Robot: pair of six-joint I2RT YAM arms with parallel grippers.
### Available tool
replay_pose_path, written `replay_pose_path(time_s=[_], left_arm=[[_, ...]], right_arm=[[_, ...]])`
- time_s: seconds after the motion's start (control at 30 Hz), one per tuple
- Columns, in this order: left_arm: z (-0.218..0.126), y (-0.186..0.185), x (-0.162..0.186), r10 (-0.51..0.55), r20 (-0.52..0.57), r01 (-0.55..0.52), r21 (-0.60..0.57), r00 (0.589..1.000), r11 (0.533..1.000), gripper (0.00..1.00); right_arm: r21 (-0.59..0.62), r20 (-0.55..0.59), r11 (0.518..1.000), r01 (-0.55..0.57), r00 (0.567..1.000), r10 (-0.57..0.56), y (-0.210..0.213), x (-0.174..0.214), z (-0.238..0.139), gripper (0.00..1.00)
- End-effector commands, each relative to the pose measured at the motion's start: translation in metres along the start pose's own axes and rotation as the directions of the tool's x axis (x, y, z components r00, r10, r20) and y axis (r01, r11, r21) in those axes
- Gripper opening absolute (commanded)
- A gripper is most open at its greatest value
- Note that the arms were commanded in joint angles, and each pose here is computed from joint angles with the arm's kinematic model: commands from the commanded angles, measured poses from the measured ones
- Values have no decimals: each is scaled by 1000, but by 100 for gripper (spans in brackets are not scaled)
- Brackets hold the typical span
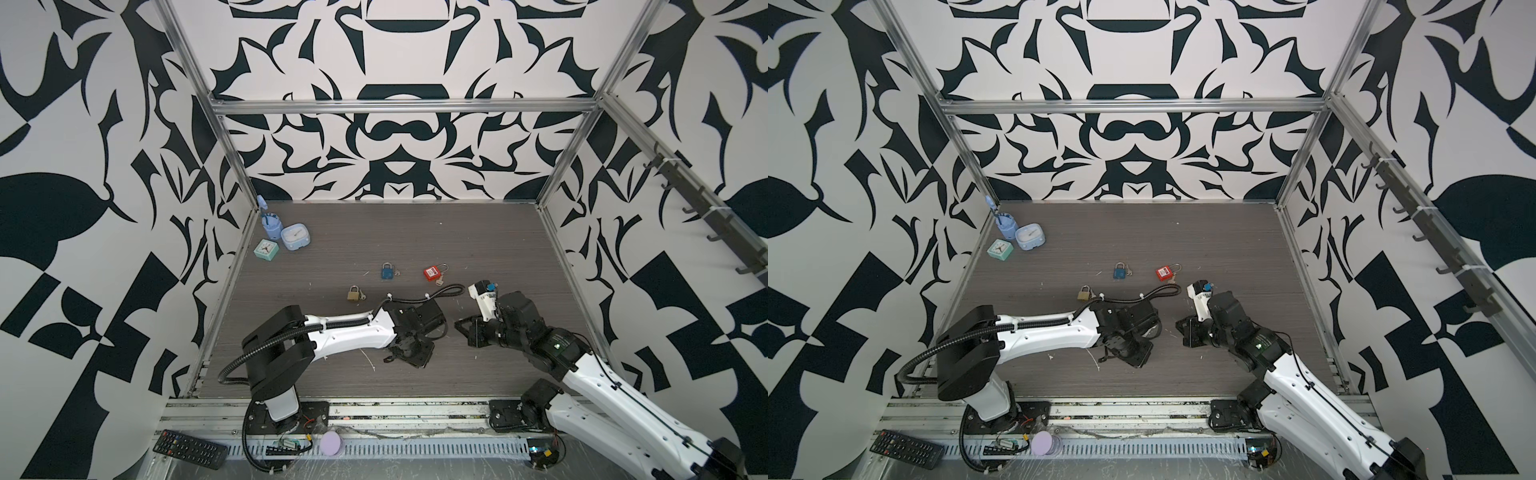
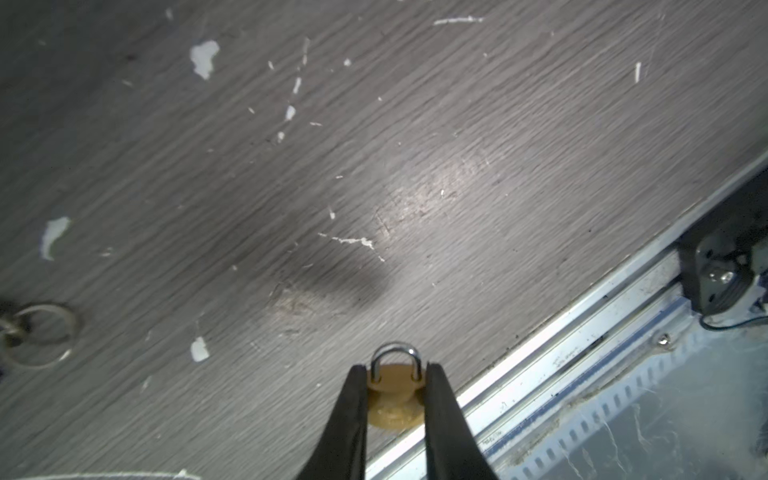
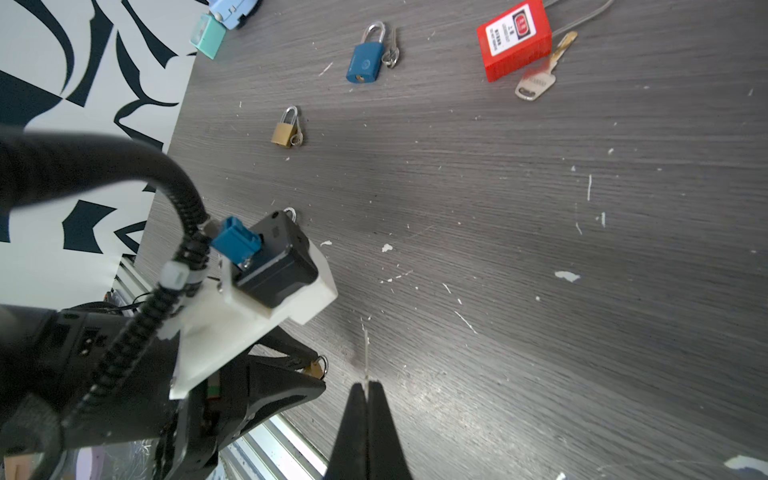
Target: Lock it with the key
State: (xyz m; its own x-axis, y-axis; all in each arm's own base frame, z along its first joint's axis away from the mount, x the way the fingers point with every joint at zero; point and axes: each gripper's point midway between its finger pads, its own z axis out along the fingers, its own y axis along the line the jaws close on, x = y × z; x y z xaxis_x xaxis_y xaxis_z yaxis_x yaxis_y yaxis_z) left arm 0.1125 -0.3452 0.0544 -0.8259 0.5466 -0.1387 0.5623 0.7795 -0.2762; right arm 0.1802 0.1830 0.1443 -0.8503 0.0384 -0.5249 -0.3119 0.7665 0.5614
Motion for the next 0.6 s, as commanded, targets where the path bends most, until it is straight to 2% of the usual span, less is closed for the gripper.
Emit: replay_pose_path(time_s=[0.0, 0.27, 0.57], left_arm=[[0, 2, 5, -3, -30, 2, -30, 1000, 1000, 0], [6, 8, 7, -26, -32, 24, -51, 999, 998, 3], [12, 14, 5, -37, -33, 34, -74, 999, 997, 14]], right_arm=[[-12, 4, 1000, -7, 1000, 7, 3, -1, -1, 0], [1, 3, 1000, -3, 1000, 3, -1, 0, 0, 0], [3, 6, 1000, -5, 1000, 5, -1, -1, 1, 0]])
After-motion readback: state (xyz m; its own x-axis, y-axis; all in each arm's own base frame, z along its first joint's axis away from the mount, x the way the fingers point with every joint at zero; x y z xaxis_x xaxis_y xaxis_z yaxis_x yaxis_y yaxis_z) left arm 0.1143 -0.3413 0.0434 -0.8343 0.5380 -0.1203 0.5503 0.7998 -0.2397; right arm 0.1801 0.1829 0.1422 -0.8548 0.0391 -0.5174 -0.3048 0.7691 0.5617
